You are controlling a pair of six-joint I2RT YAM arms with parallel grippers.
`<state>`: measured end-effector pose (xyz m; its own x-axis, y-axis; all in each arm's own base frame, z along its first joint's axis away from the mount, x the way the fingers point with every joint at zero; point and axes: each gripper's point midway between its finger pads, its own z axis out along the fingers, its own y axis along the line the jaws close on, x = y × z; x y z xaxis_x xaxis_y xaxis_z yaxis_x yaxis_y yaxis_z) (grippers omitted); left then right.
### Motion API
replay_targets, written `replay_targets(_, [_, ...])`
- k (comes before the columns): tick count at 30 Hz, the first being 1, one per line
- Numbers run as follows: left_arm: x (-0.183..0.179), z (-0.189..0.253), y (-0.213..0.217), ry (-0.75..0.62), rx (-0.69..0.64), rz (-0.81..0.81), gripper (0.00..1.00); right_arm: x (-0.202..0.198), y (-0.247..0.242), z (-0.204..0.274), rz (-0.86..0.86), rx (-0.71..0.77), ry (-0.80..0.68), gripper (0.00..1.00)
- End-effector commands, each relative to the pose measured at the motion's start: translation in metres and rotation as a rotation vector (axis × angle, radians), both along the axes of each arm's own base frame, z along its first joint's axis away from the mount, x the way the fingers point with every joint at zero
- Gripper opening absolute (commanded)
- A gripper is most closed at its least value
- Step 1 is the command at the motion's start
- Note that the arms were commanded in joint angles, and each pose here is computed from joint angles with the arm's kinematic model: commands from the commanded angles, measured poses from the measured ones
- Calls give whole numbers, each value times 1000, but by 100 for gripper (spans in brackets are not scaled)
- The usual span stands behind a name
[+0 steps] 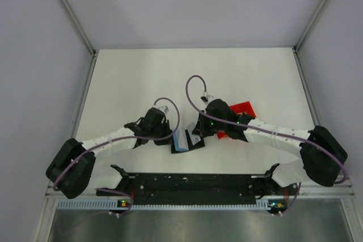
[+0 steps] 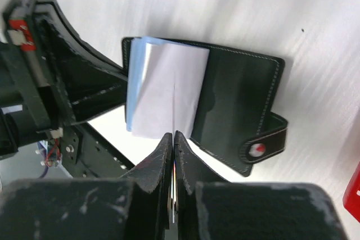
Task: Put the credit cards into the card holder
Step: Turn over the card slot in the card holder.
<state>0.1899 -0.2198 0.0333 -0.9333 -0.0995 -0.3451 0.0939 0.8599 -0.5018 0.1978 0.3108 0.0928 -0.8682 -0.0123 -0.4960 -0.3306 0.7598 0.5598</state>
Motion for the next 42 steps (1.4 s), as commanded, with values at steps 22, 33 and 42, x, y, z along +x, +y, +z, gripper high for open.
replay_targets(22, [7, 27, -6, -55, -52, 27, 0, -10, 80, 27, 20, 38, -87, 0])
replay_targets(33, [5, 23, -2, -52, -42, 38, 0, -5, 61, 11, -46, -46, -122, 0])
replay_targets(42, [4, 14, 2, -48, -14, 35, 0, 5, 23, 3, -110, -169, -194, 0])
